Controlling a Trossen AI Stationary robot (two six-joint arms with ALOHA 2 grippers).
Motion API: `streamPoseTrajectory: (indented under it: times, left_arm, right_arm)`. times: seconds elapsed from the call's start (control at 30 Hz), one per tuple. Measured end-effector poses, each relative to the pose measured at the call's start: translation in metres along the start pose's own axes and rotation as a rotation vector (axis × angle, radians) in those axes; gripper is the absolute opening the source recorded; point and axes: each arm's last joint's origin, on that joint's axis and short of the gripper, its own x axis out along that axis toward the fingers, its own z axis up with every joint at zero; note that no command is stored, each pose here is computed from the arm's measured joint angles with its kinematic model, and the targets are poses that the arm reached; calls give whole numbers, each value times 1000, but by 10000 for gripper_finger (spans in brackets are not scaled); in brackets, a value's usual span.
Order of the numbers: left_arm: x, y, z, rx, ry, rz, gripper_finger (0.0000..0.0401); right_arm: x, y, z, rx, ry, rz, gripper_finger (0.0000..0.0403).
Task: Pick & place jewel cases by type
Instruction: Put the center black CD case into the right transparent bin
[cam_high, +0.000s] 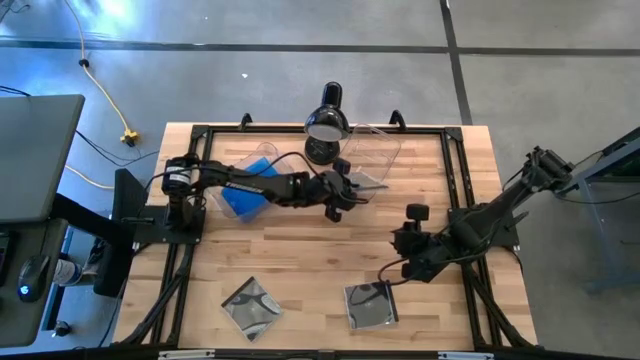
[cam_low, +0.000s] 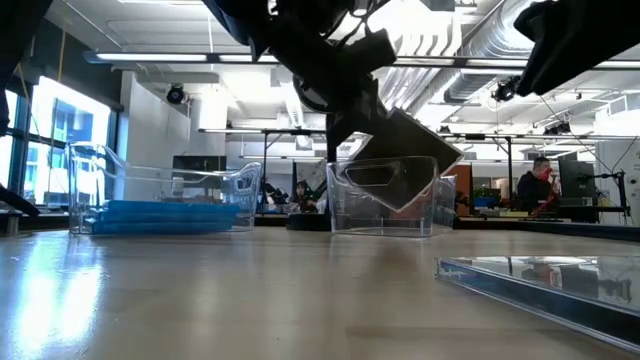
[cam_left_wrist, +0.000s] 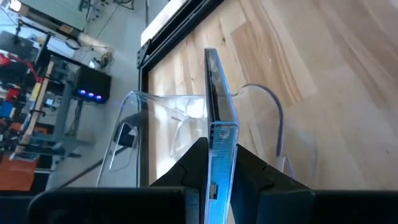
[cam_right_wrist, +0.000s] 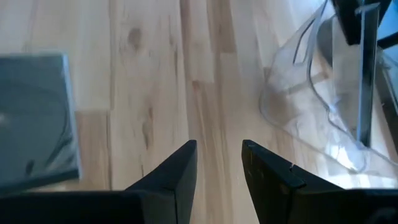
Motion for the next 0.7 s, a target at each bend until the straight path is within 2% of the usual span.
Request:
streamPoseTrajectory:
  times: [0.37,0.7]
  left_arm:
    - [0,-3,-3,-19,28,-32,46]
    - [0,-3,-4,-34,57,-9,139]
  right_arm:
    - [10,6,1,56,-124,-23,124]
    - [8,11,11,18,-210,28,124]
